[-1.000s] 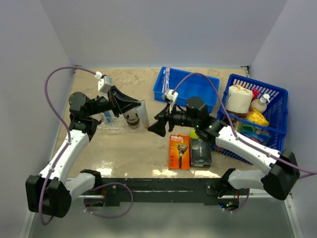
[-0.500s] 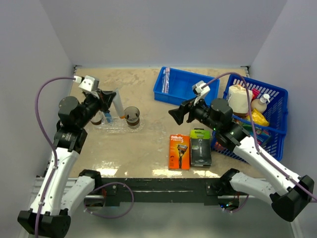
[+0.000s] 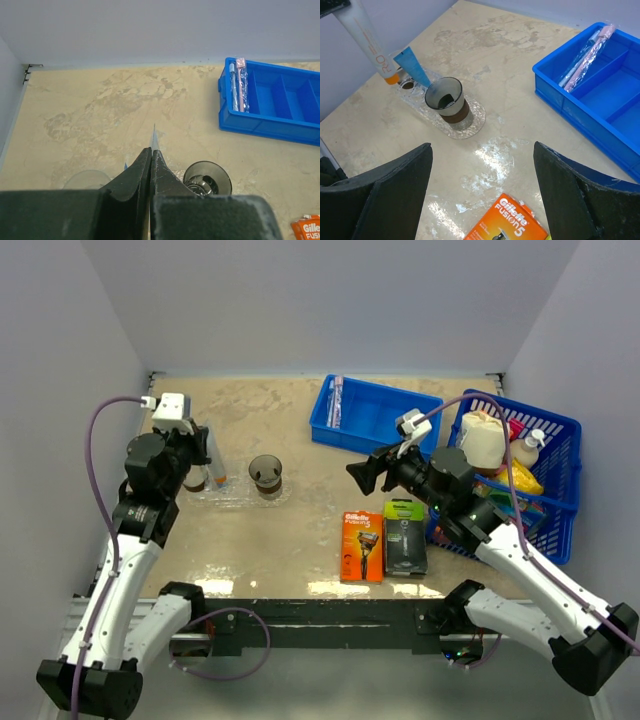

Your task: Prepare toiletry sets of a toothbrush and toothpaste on the tray

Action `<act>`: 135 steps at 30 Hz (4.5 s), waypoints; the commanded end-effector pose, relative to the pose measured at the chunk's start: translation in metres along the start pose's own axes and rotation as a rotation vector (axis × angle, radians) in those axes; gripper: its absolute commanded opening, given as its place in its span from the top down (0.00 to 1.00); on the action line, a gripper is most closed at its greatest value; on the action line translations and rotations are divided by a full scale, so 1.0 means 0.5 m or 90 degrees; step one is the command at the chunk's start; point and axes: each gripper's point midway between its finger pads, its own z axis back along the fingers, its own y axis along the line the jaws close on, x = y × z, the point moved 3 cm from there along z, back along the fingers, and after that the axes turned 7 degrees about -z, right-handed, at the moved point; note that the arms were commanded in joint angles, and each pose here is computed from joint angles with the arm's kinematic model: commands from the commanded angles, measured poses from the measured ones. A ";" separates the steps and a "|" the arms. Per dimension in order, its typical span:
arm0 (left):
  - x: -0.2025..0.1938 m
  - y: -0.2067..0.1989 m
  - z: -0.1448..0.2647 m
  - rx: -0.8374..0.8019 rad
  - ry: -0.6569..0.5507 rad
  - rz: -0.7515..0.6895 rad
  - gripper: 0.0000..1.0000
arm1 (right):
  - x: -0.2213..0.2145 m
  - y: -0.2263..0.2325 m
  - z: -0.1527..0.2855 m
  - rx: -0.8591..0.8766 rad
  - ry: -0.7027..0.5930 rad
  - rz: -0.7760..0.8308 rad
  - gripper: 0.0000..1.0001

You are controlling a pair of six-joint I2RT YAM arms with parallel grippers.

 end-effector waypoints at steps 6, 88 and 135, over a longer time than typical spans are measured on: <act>0.057 0.002 -0.043 0.000 -0.103 0.002 1.00 | 0.022 0.003 0.001 0.002 -0.040 -0.004 0.15; -0.086 -0.002 -0.139 0.000 -0.094 -0.014 1.00 | 0.009 -0.001 0.025 0.014 -0.081 -0.003 0.14; -0.145 -0.003 -0.154 0.000 -0.043 -0.009 0.83 | 0.004 -0.004 0.055 0.011 -0.098 -0.004 0.11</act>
